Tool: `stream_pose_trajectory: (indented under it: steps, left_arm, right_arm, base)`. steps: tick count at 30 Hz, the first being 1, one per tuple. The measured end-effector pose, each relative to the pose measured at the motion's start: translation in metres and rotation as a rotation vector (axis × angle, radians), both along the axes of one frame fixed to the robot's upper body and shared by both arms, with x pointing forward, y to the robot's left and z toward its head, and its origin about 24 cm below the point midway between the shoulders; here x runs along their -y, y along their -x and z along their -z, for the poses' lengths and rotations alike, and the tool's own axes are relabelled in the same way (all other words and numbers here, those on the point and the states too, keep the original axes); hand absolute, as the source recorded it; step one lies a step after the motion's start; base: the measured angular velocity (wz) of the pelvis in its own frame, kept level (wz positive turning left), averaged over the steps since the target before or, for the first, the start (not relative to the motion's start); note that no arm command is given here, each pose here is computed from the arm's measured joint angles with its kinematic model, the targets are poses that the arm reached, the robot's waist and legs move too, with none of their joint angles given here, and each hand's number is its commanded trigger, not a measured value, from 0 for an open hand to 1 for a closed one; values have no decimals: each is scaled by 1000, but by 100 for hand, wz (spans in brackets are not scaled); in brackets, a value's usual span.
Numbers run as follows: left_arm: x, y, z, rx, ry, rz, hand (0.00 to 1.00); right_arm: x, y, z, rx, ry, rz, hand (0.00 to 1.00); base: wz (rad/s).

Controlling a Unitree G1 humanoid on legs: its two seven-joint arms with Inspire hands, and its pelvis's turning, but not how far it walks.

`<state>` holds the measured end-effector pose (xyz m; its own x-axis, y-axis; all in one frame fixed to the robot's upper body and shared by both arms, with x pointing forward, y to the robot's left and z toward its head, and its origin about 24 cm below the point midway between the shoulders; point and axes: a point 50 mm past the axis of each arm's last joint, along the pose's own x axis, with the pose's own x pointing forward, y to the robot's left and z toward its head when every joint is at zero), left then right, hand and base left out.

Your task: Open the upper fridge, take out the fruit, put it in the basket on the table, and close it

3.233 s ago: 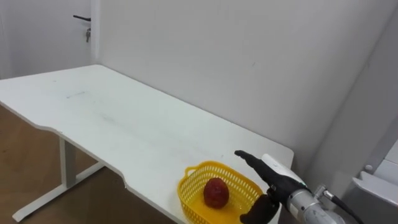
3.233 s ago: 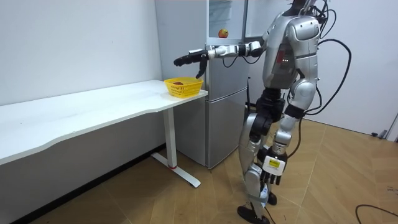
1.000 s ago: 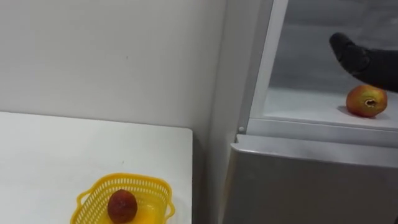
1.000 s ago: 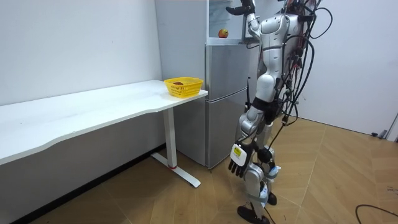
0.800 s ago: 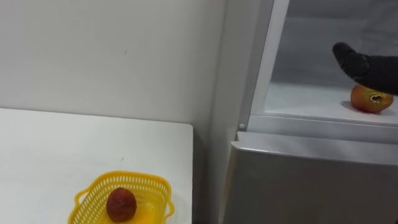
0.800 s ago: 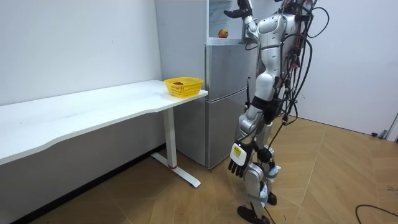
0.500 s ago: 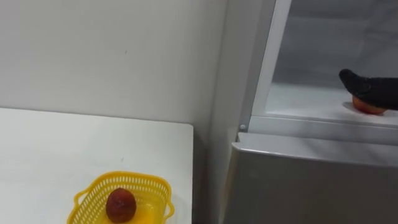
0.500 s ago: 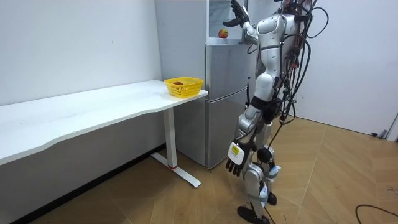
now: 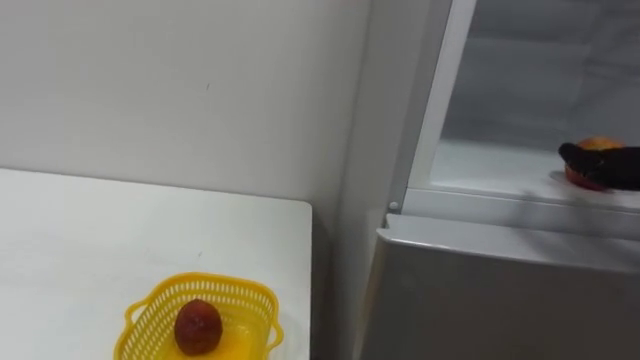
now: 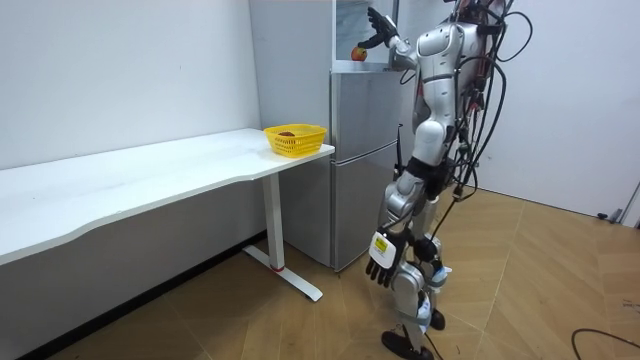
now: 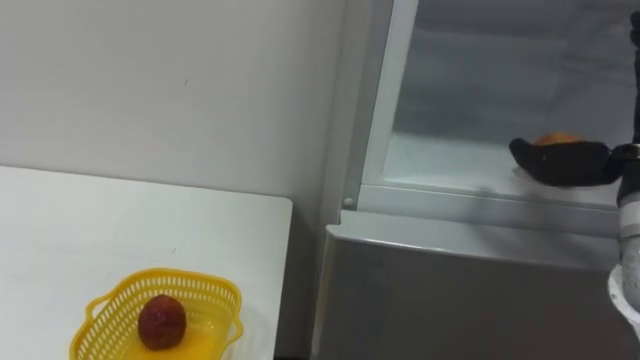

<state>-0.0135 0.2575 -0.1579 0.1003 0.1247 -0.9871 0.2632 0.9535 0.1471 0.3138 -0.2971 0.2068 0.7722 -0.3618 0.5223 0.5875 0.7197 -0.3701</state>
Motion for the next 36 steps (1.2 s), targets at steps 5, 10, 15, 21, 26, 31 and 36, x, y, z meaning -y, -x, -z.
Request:
stream_pose_trajectory:
  steps: [5,10,15,21,26,31,36]
  left_arm:
    - [0,-1,0,2,-1,0,0]
    - [-2,2,0,-3,-6,-21,0]
    - [-4,6,-1,-6,-18,-41,0]
    - [-4,7,-1,-12,-21,-45,0]
    - [-5,9,-1,-23,-22,-48,0]
    - [-5,9,-1,-25,-17,-47,0]
    - [-5,10,-2,-27,-17,-46,0]
  right_arm:
    - [10,-9,8,-62,-48,10,0]
    - [20,-11,20,-116,-85,31,0]
    - [24,-11,24,-136,-113,30,0]
    - [32,-12,30,-164,-147,49,0]
    - [36,-14,34,-182,-186,59,0]
    - [36,-15,36,-176,-235,45,0]
    - [41,-15,41,-192,-276,38,0]
  base:
    - [9]
    - [5]
    - [0]
    - [0]
    - [4]
    - [1]
    - [1]
